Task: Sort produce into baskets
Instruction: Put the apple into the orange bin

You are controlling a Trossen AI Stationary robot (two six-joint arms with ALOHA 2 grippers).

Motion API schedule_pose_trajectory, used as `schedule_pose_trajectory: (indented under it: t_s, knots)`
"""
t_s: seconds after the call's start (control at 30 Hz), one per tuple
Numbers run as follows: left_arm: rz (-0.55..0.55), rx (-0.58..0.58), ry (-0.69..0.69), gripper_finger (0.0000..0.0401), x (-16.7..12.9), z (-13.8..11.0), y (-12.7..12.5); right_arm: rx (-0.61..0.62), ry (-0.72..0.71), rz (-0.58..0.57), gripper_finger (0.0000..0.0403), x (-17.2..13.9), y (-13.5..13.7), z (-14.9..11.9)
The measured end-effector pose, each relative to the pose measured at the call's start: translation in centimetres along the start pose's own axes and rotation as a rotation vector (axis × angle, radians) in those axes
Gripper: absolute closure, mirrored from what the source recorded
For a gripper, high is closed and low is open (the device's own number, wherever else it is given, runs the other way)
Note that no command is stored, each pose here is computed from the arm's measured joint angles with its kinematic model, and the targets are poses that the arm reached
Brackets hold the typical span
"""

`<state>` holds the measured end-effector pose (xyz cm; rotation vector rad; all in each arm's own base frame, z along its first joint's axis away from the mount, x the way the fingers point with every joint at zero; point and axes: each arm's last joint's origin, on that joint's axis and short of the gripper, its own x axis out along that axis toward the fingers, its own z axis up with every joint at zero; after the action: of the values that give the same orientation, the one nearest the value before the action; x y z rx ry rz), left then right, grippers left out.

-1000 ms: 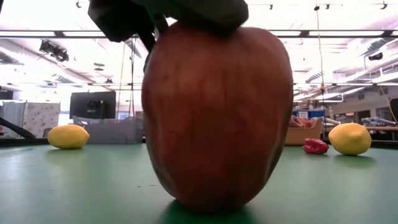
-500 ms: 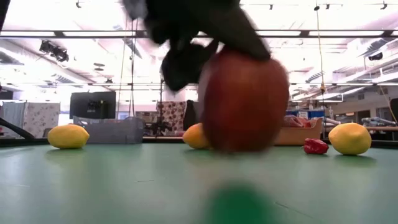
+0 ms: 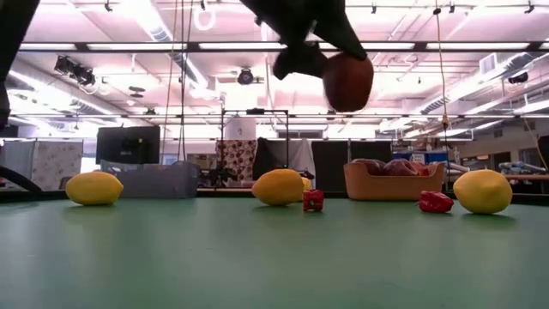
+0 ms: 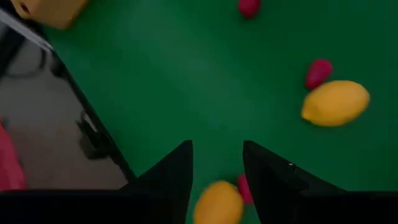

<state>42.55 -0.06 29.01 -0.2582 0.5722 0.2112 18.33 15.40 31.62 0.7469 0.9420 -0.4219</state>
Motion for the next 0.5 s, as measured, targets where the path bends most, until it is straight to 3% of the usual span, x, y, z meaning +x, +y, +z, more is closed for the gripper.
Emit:
schedule_pose_trajectory:
  t_s: [0.37, 0.5]
  knots:
    - [0.108, -0.074, -0.290, 0.0140, 0.4, 4.9, 10.2, -0.074, 0.070, -0.426, 0.0250, -1.0, -4.2, -0.3]
    - [0.063, -0.144, -0.346, 0.0140, 2.2, 5.0, 13.6, -0.084, 0.039, -0.445, 0.0250, -1.3, -4.7, 0.1]
